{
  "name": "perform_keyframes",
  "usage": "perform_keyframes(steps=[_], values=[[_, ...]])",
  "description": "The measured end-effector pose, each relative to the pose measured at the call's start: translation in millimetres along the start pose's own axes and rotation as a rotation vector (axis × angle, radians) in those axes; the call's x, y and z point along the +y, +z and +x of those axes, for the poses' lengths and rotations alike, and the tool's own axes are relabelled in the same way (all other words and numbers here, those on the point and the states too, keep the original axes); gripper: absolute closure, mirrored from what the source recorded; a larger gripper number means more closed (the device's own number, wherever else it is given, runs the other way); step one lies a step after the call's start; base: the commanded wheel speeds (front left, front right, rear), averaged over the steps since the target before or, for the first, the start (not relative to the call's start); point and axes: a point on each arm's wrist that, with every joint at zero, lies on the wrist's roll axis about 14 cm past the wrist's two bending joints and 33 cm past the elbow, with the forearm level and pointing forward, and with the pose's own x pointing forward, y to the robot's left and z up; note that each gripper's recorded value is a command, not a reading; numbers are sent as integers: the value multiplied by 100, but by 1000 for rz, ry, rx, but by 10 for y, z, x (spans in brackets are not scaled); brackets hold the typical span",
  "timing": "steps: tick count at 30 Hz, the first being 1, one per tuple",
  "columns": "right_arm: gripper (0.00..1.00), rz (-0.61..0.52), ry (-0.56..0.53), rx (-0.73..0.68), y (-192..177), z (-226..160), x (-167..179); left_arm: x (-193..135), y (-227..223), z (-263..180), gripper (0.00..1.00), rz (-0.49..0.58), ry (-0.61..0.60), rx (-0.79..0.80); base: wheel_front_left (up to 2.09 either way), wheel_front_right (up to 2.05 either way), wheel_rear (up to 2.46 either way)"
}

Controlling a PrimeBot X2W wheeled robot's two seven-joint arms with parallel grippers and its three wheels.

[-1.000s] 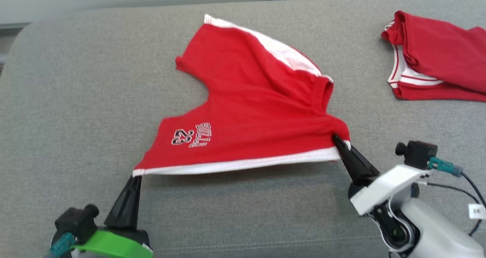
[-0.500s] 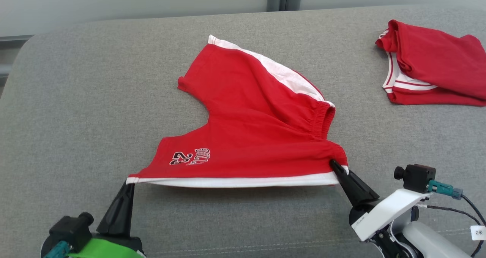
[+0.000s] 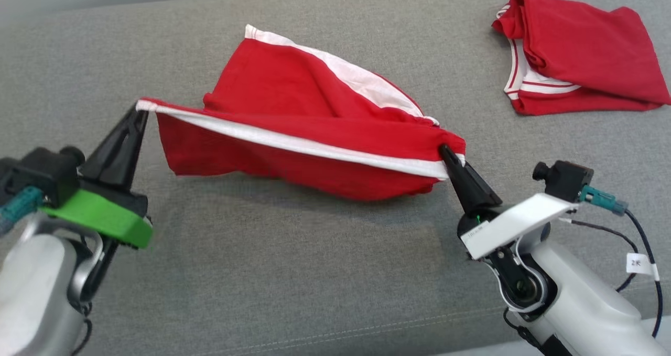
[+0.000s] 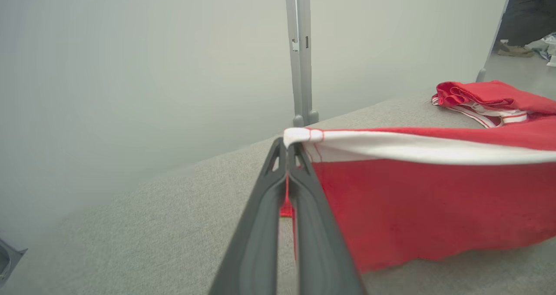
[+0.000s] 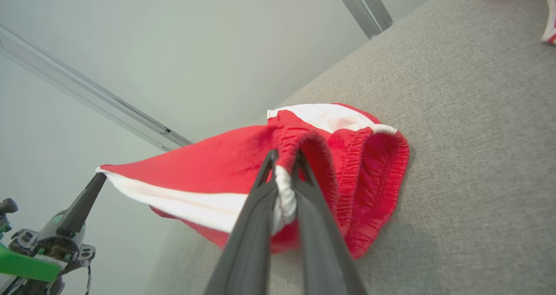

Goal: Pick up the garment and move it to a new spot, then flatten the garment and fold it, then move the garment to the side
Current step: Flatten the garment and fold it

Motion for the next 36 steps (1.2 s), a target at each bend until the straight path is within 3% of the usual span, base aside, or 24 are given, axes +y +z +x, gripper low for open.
perform_keyframes(steps=[7,18,36], values=[[100,52,-53,-49,83,319,-179,144,-34,645,100,71,-74,60,0,0,0],[100,65,-109,-60,45,656,-435,218,-719,1374,100,86,-135,240,0,0,0],[100,70,-196,-61,-43,704,-791,18,-1431,2015,100,107,-229,341,0,0,0]])
